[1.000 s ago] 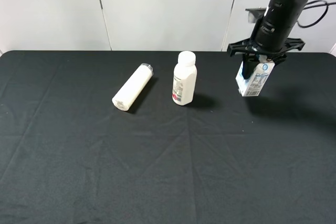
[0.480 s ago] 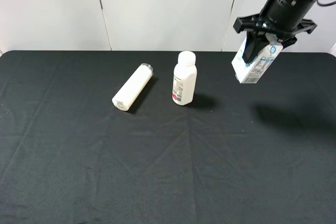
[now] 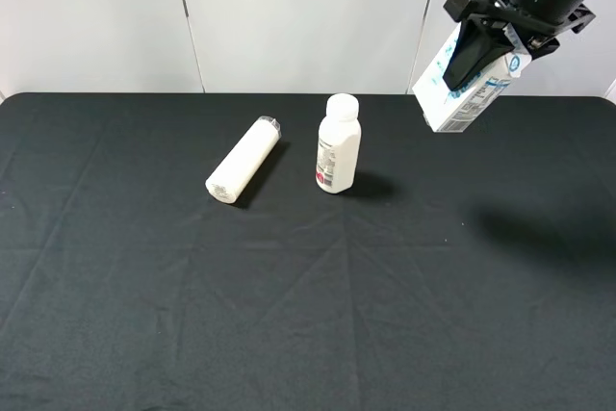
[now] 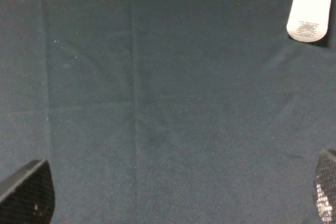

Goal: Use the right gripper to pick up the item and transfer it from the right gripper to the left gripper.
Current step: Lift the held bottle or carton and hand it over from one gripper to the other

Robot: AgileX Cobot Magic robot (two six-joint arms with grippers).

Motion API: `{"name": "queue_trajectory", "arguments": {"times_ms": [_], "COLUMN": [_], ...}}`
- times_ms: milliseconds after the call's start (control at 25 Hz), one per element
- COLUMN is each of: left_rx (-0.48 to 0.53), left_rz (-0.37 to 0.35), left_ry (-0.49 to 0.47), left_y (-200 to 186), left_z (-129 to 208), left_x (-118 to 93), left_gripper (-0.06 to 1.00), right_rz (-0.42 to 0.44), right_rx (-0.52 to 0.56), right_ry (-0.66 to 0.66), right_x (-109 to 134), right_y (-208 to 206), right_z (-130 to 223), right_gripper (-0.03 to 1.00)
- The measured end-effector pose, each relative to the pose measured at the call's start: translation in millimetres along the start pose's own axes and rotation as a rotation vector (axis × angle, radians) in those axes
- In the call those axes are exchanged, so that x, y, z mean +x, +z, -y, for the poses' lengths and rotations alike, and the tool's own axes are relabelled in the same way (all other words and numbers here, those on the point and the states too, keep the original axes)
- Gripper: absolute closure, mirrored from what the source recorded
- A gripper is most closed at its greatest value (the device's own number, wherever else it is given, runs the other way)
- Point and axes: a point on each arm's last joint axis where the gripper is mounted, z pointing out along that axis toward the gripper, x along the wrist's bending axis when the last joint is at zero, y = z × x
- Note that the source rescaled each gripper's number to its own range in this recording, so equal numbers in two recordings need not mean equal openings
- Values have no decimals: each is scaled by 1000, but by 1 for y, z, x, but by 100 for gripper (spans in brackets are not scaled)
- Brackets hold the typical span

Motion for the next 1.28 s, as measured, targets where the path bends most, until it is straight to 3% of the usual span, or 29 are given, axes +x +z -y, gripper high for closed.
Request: {"name": "queue_trajectory", "arguments": {"times_ms": [400,840,1280], "left_rx": [0,-1,1], "left_rz": [-8,-15,14], "left_ry": [3,6,-5], "left_y": [0,0,0], "left_z": [0,0,0], "left_x": [1,1,-1], "left_gripper": [-3,-3,-3], "right_rz": [-63,-203,-242], "right_rx": [-74,-137,-65], "right_ry": [-155,-321,-754], "right_x": [14,31,103], "right_y": [-23,-30,-13], "right_z": [6,6,23], "right_gripper": [92,92,92]}}
